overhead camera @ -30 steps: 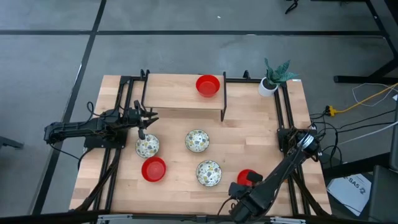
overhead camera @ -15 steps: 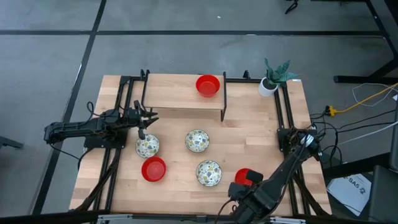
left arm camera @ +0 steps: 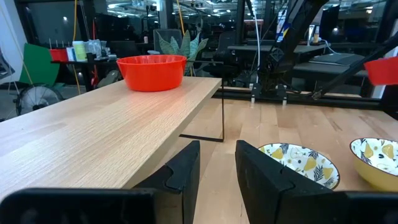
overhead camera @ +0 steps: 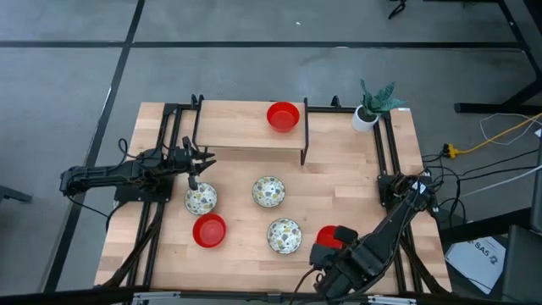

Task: Pick & Place Mini bowls
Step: Stack the right red bowl on the red bowl on the shelf

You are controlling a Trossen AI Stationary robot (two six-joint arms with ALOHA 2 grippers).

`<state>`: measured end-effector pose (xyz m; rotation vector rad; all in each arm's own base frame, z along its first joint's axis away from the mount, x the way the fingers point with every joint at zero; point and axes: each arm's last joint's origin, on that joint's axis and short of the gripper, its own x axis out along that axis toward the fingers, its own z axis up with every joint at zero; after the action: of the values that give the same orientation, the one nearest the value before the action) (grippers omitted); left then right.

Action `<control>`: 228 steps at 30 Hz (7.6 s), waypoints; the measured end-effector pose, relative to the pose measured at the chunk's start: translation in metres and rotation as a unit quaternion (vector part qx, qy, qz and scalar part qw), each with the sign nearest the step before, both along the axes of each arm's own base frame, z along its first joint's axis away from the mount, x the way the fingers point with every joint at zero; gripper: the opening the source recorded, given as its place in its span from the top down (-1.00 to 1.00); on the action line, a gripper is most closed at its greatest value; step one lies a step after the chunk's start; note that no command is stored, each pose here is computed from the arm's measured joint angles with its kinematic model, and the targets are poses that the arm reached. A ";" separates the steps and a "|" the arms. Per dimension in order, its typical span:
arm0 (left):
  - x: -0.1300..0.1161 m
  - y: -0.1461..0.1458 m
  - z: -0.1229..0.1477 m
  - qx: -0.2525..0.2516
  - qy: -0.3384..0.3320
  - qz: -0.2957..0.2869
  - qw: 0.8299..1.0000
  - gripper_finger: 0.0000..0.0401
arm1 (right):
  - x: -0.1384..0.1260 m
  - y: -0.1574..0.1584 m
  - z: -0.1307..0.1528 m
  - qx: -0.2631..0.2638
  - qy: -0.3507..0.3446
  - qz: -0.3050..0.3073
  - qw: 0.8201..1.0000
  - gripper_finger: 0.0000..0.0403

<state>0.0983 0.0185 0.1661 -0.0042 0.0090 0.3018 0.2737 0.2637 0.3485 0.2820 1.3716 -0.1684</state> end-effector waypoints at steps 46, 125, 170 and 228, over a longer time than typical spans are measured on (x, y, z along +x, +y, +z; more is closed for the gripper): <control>0.000 0.000 0.000 0.000 0.000 0.000 1.000 0.51 | 0.081 -0.098 0.050 -0.040 -0.178 0.246 0.952 0.96; 0.000 0.000 0.000 0.000 0.000 0.000 1.000 0.51 | 0.137 -0.266 0.077 -0.474 -0.195 0.063 0.856 0.96; 0.000 0.000 0.000 0.000 0.000 0.000 1.000 0.51 | 0.109 -0.359 0.056 -0.328 -0.110 -0.039 0.937 0.96; 0.000 0.000 0.000 0.000 0.000 0.000 1.000 0.51 | 0.092 -0.381 0.045 -0.237 -0.050 0.146 0.959 0.87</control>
<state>0.0984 0.0185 0.1660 -0.0042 0.0097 0.3018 0.3661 -0.1176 0.3938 -0.3085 1.2139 -0.2270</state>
